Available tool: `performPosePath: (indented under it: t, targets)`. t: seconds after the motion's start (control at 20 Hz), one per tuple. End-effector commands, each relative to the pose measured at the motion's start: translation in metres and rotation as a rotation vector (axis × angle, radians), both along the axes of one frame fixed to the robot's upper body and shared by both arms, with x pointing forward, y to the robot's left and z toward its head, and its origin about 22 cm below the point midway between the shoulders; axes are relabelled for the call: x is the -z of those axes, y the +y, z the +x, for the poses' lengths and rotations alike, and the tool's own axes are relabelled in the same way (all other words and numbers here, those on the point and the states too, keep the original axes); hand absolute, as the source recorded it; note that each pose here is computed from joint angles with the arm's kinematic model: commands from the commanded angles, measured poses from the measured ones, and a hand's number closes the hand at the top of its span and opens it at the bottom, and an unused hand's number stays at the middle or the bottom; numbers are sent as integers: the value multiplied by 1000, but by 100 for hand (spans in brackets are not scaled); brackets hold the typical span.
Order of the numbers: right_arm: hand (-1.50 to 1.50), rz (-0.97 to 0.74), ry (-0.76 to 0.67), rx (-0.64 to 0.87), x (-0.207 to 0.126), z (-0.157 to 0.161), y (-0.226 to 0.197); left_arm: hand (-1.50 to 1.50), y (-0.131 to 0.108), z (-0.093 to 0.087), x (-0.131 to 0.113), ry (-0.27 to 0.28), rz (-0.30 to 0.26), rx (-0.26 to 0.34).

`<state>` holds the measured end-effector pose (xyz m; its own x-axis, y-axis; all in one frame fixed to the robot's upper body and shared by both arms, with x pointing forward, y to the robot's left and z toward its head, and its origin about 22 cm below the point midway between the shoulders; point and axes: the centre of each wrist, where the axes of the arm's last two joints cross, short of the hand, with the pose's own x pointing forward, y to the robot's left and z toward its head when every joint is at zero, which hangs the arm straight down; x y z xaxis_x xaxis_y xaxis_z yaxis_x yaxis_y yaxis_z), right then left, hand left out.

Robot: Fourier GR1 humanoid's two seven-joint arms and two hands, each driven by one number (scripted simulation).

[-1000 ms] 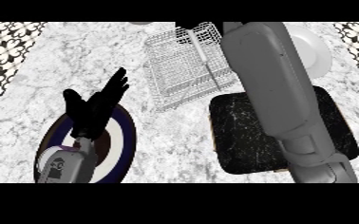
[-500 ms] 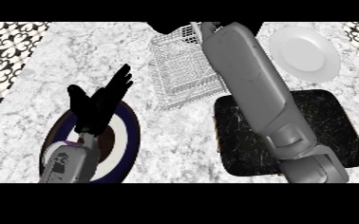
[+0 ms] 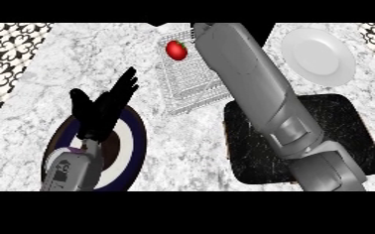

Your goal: Pick the tomato from the tray and place it in the tiered basket

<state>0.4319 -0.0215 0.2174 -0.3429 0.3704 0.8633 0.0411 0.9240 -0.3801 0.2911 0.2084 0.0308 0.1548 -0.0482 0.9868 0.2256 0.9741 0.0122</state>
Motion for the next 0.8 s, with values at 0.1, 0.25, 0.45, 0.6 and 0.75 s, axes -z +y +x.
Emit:
performPosePath:
  t: [0.1,0.25,0.45,0.6,0.75]
  targets:
    - [-150,174,3,151,-12,5,-4,0,-6,0,16,7,2,-33]
    - [-150,218,51,243,-19,18,-40,0,-4,-3,-3,20,-4,-55]
    - [-150,145,87,266,-15,22,-109,0,26,-13,16,31,-4,-75]
    - [-150,97,113,212,-3,18,-180,0,33,-11,10,22,0,-111]
    - [-150,59,147,119,-8,1,-203,0,23,-12,14,54,-3,-121]
